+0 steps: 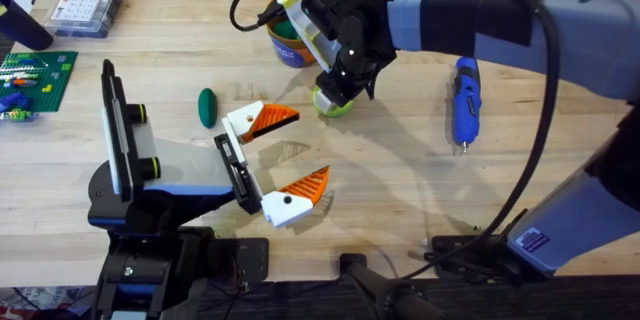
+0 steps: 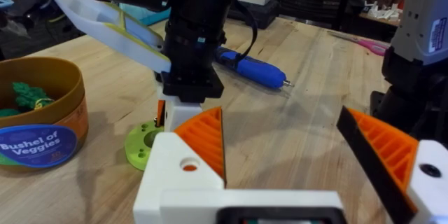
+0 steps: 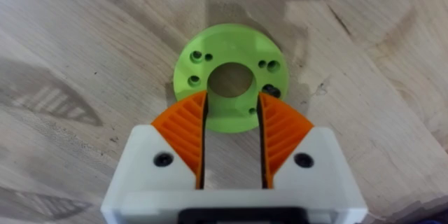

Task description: Pick up the gripper from the table and insert it into the empty holder that is missing its gripper. Then pick up a screw, insert it into the mounting hole, and use the screwdriver to tighten it. Finally, clean up the table by picking up the vegetable and placing it into the bucket.

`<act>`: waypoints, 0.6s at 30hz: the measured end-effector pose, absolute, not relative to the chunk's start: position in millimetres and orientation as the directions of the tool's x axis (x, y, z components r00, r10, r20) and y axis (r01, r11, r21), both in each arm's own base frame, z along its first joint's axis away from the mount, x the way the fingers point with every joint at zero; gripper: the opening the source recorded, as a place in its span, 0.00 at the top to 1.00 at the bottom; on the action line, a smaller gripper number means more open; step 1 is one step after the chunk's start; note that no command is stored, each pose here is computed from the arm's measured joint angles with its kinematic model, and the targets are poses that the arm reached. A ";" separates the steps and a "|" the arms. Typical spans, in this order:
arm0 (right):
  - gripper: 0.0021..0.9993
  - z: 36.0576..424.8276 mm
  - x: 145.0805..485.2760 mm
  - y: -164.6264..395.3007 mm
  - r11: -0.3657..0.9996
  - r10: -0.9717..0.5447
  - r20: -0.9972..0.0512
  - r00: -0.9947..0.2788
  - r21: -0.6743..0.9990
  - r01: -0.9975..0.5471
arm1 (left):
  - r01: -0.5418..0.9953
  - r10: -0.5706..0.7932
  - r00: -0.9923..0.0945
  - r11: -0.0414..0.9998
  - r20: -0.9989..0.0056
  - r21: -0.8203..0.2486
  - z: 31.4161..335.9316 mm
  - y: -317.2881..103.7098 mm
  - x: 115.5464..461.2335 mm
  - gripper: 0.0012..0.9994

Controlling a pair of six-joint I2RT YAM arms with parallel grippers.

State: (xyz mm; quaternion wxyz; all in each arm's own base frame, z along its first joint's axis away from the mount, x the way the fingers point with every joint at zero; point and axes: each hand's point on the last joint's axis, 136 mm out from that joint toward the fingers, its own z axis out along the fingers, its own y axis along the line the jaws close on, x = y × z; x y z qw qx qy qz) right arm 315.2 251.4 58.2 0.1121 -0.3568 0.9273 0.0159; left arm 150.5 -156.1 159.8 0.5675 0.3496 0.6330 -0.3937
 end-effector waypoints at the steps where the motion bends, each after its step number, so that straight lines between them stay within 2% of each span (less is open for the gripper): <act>1: 0.60 58.0 315.0 251.2 0.745 -0.659 -0.218 -0.720 -0.051 -0.666 | 0.890 -0.004 -0.110 0.445 -0.994 -0.100 160.0 -156.1 150.4 0.01; 13: 0.60 58.6 301.5 240.1 0.743 -0.666 -0.155 -0.729 -0.048 -0.668 | 0.890 -0.004 -0.111 0.445 -0.994 -0.101 159.9 -156.1 150.4 0.01; 18: 0.60 81.6 291.5 231.9 0.746 -0.662 -0.160 -0.732 -0.047 -0.664 | 0.890 -0.004 -0.111 0.445 -0.994 -0.101 159.8 -156.1 150.4 0.01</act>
